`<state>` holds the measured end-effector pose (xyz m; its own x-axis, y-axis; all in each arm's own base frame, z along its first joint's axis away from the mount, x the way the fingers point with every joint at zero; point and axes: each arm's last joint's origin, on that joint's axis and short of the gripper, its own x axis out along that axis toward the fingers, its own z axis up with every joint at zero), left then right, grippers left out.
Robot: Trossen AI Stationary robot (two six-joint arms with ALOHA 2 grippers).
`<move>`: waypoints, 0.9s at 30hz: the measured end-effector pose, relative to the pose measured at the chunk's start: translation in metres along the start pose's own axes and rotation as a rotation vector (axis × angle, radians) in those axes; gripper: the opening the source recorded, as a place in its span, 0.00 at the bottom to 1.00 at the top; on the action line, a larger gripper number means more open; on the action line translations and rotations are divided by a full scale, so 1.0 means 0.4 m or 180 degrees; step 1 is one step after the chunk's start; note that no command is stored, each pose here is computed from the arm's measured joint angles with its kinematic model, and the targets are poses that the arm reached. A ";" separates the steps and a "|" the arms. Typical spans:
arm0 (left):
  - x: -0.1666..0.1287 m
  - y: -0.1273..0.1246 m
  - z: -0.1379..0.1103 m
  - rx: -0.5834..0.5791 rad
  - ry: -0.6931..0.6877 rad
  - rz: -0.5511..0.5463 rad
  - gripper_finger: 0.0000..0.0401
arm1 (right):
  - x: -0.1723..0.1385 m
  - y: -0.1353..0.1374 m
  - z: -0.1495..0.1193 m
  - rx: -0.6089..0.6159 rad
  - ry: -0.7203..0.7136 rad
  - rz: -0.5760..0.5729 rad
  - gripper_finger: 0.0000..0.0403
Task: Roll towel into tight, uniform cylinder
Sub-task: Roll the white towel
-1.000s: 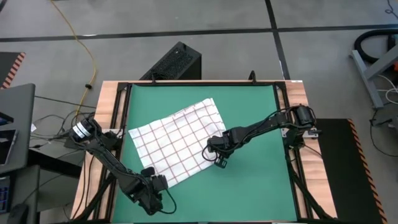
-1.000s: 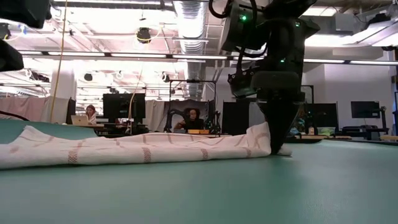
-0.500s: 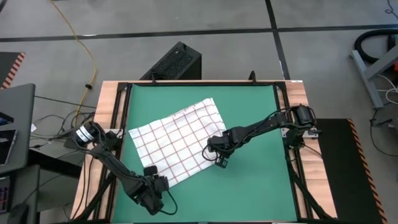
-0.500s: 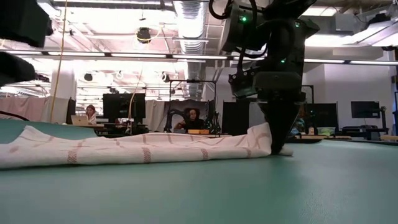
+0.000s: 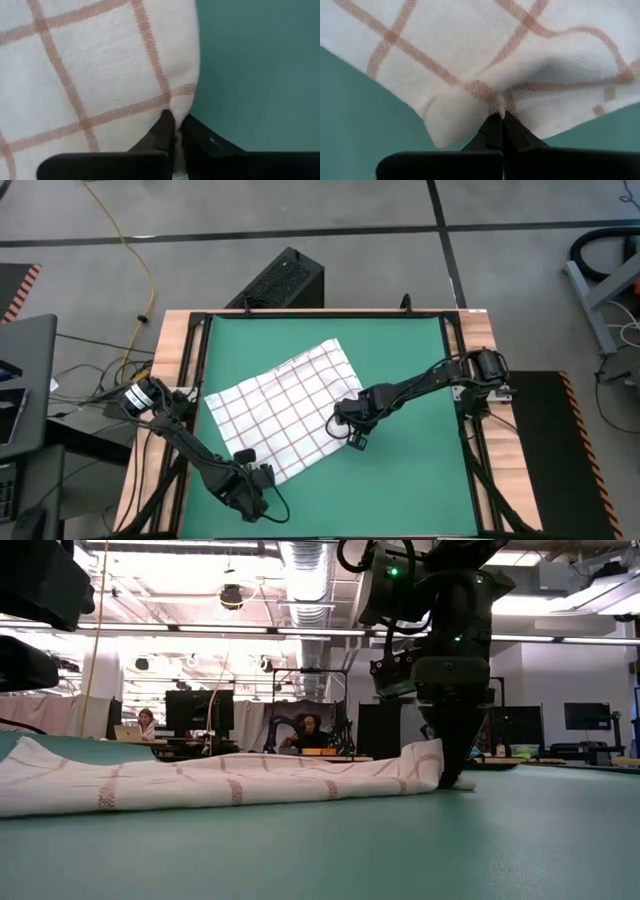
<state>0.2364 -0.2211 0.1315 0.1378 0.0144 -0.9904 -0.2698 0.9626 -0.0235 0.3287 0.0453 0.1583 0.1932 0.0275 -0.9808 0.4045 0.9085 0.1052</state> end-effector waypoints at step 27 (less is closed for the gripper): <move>-0.537 0.176 0.198 -0.0004 -0.1372 0.1450 0.00 | -0.511 -0.098 -0.193 0.0247 -0.2302 -0.0460 0.00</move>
<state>0.2632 -0.1350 0.3533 0.3805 0.5312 -0.7570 -0.3930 0.8339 0.3875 0.2045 0.0361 0.3418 0.6629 -0.3960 -0.6354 0.5274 0.8494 0.0209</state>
